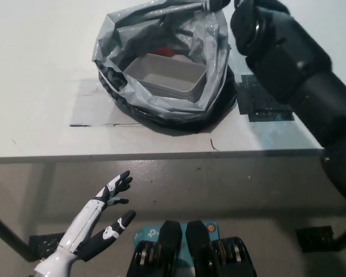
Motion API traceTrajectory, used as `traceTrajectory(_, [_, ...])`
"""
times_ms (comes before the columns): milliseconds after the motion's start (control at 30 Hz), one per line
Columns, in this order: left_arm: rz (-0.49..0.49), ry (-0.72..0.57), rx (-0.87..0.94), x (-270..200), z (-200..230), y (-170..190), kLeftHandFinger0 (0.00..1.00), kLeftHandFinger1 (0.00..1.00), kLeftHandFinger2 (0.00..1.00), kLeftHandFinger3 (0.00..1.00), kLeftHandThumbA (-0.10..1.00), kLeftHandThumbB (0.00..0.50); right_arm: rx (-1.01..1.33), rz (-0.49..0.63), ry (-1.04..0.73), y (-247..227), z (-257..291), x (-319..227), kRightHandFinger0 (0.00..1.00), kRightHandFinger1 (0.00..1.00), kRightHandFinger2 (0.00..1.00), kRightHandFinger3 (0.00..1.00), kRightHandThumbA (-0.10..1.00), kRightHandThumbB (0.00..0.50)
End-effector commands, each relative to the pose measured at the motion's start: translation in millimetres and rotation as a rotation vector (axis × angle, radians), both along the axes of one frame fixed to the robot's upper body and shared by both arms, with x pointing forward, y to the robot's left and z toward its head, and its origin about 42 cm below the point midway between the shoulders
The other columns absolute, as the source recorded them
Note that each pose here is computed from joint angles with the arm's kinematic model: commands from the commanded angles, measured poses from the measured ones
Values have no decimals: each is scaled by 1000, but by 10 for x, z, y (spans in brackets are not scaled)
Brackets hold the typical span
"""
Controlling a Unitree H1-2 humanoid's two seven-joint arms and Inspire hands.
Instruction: Use the right hand to pick up a small rectangular container and put it into a plastic bag and lift the bag
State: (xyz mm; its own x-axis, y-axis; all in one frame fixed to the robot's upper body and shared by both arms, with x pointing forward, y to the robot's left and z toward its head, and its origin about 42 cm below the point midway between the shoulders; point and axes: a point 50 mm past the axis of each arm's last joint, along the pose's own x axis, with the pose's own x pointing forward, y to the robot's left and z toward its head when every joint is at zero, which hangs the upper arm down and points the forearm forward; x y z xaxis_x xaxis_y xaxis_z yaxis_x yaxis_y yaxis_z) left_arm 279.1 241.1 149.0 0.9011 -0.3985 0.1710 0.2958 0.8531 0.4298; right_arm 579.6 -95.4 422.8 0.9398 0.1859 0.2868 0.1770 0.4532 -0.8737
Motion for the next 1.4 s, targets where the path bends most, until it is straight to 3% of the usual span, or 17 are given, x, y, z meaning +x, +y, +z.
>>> traceTrajectory(0, [-4, -101, 3, 254, 308, 64, 857, 971, 1000, 1000, 863, 251, 99, 160, -712, -838, 2130, -1345, 1000, 1000, 1000, 1000, 1000, 449])
traceTrajectory(67, [-4, -117, 1, 325, 360, 61, 870, 990, 1000, 1000, 854, 241, 108, 179, -771, -1067, 2308, -1691, 1000, 1000, 1000, 1000, 1000, 456])
traceTrajectory(167, [3, -148, -10, 453, 459, 45, 894, 1000, 1000, 1000, 858, 233, 150, 257, -881, -1425, 2527, -2244, 1000, 1000, 1000, 1000, 1000, 393])
traceTrajectory(267, [4, -171, -13, 530, 533, 23, 917, 1000, 1000, 1000, 876, 227, 244, 393, -947, -1668, 2622, -2644, 1000, 1000, 1000, 1000, 1000, 380])
traceTrajectory(367, [11, -192, -14, 570, 583, 16, 925, 1000, 1000, 1000, 896, 211, 262, 454, -1008, -1888, 2573, -2915, 1000, 1000, 1000, 1000, 1000, 358])
traceTrajectory(600, [29, -219, -18, 678, 691, 59, 977, 1000, 1000, 1000, 923, 211, 307, 482, -1005, -2125, 1629, -3448, 1000, 1000, 1000, 1000, 1000, 432])
traceTrajectory(733, [25, -228, -10, 719, 737, 68, 987, 1000, 1000, 1000, 961, 203, 410, 615, -987, -2098, 1246, -3638, 1000, 1000, 1000, 1000, 1000, 409])
traceTrajectory(933, [34, -229, -27, 811, 806, 37, 1000, 1000, 1000, 1000, 930, 206, 584, 808, -896, -1879, 471, -3802, 1000, 1000, 1000, 1000, 1000, 455])
traceTrajectory(1067, [27, -250, -8, 882, 881, 41, 1000, 1000, 1000, 1000, 981, 204, 644, 803, -893, -1743, 236, -3794, 1000, 1000, 1000, 1000, 1000, 494])
traceTrajectory(1100, [26, -254, -4, 890, 890, 44, 1000, 1000, 1000, 1000, 985, 204, 660, 800, -878, -1712, 168, -3790, 1000, 1000, 1000, 1000, 1000, 465])
traceTrajectory(1133, [30, -254, -7, 889, 893, 47, 1000, 1000, 1000, 1000, 983, 205, 699, 806, -849, -1635, 27, -3795, 1000, 1000, 1000, 1000, 1000, 403])
traceTrajectory(1267, [41, -244, -21, 840, 853, 53, 1000, 1000, 1000, 1000, 964, 200, 747, 772, -748, -1505, -235, -3805, 1000, 1000, 1000, 1000, 1000, 390])
traceTrajectory(1300, [43, -231, -27, 784, 805, 68, 1000, 1000, 1000, 1000, 944, 194, 806, 766, -662, -1436, -393, -3806, 1000, 1000, 1000, 1000, 1000, 302])
traceTrajectory(1367, [49, -213, -29, 720, 742, 89, 1000, 1000, 1000, 1000, 934, 199, 868, 733, -602, -1349, -592, -3778, 1000, 1000, 1000, 1000, 1000, 318])
